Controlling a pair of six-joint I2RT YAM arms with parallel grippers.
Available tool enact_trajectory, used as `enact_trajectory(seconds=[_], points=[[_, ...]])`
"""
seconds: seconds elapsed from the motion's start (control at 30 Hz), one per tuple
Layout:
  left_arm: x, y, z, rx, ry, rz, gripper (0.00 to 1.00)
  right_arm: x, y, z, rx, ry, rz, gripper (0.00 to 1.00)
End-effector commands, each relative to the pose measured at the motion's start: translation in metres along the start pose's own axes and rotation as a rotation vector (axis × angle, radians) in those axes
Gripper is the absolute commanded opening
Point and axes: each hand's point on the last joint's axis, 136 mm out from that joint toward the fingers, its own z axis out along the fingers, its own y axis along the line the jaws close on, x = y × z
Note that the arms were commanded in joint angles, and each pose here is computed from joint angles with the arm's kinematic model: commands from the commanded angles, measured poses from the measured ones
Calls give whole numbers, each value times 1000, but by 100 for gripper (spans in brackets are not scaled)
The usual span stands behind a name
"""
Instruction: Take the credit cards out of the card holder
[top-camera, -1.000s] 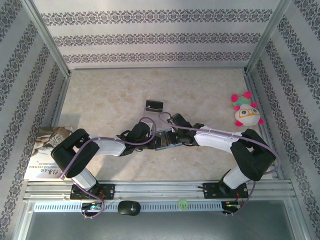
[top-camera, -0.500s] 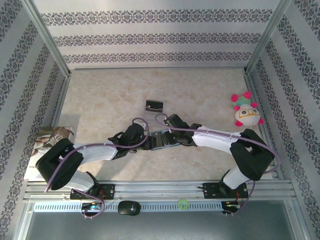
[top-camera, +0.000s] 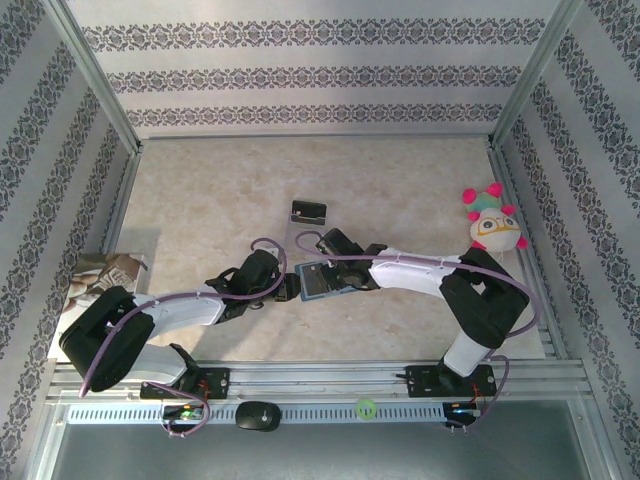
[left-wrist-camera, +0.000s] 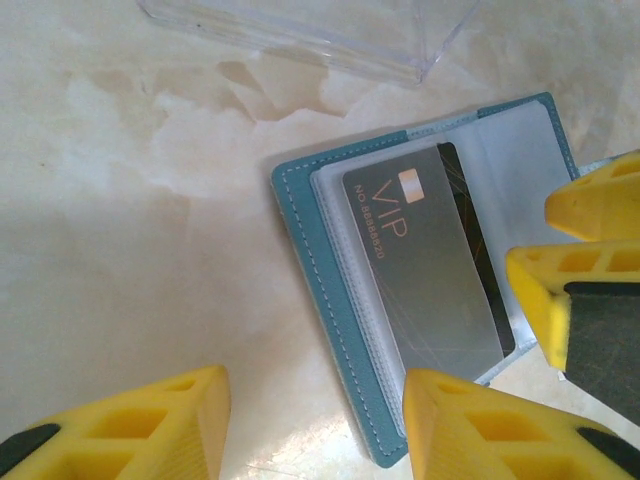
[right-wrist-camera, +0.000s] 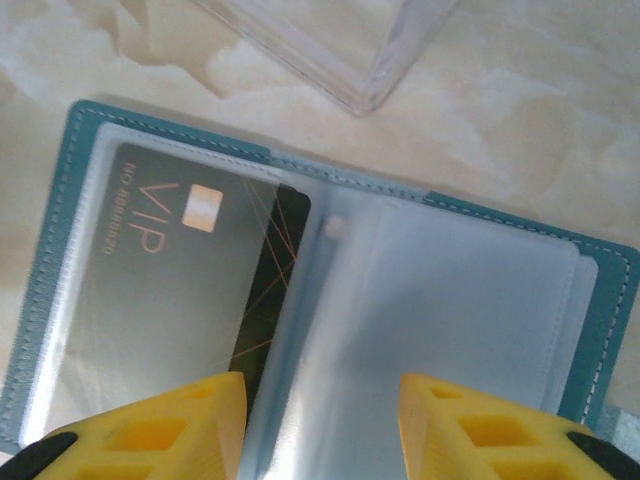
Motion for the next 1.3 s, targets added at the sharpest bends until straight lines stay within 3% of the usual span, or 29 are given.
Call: enact_trajectory(seconds=[0.0,0.33,0.77,1.27], points=[[5,13,1,-37,16,-17,49,-3,2,0,28,0,-33,45],[7,12,3,-28,27,-19,49,-3,6,0,30,0,-44,45],[6,9,3,-20,32,-16,49,20,-26,9,194,59,0,43],[-4,1,-2,-9,19,10,49,10,-57,-19,352,-13,49,45]])
